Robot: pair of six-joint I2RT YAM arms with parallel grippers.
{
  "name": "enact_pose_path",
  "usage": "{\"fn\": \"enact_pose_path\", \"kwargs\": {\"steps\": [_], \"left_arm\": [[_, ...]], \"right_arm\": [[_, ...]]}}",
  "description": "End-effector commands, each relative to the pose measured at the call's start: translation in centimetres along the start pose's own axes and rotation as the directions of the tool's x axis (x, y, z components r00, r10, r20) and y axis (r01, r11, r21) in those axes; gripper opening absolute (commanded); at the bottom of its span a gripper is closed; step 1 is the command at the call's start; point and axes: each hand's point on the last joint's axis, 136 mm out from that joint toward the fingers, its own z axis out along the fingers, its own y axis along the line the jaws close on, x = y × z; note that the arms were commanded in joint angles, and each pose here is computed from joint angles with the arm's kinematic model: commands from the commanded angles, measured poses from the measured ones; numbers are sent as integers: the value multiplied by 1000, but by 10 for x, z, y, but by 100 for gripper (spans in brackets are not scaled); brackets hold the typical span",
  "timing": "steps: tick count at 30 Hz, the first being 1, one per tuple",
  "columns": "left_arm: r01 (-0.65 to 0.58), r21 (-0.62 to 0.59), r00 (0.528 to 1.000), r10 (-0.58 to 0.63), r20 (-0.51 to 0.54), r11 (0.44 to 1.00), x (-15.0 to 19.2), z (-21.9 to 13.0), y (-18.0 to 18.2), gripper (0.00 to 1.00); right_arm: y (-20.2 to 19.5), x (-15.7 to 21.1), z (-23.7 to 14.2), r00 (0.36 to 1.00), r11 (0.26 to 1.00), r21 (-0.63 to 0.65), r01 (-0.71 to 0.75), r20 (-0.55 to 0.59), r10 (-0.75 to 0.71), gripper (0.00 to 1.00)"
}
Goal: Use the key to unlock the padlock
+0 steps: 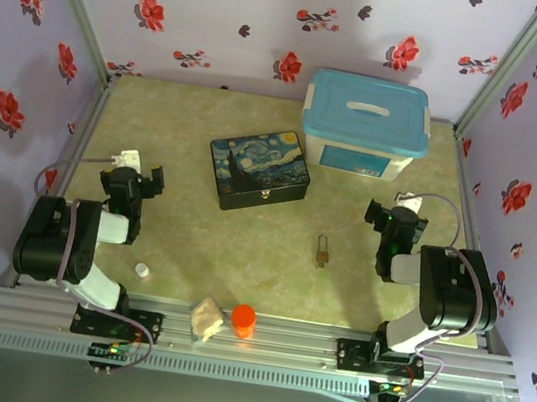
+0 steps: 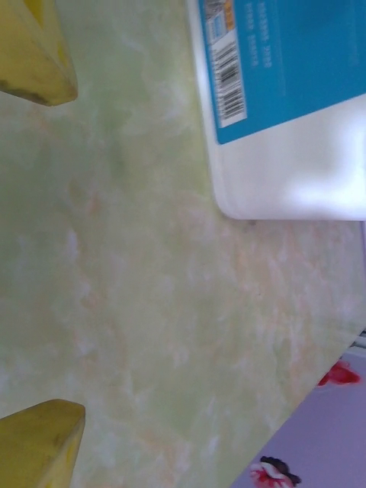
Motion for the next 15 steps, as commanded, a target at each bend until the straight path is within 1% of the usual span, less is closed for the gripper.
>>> {"fn": "enact_pose_path", "kwargs": {"steps": [1, 8, 11, 15], "left_arm": [[-13, 12, 998, 12, 57, 1000, -16, 3, -3, 100], [-13, 10, 998, 13, 55, 1000, -16, 3, -3, 100], [-14, 11, 998, 13, 54, 1000, -16, 3, -3, 100], [-14, 13, 998, 14, 56, 1000, -17, 3, -4, 100]], "right_arm": [[1, -18, 4, 999, 999, -27, -24, 34, 25, 99], [2, -19, 4, 999, 999, -33, -20, 39, 21, 99], [4, -17, 8, 1000, 999, -41, -23, 17, 24, 99], [3, -18, 4, 999, 999, -45, -24, 33, 26, 99]]}}
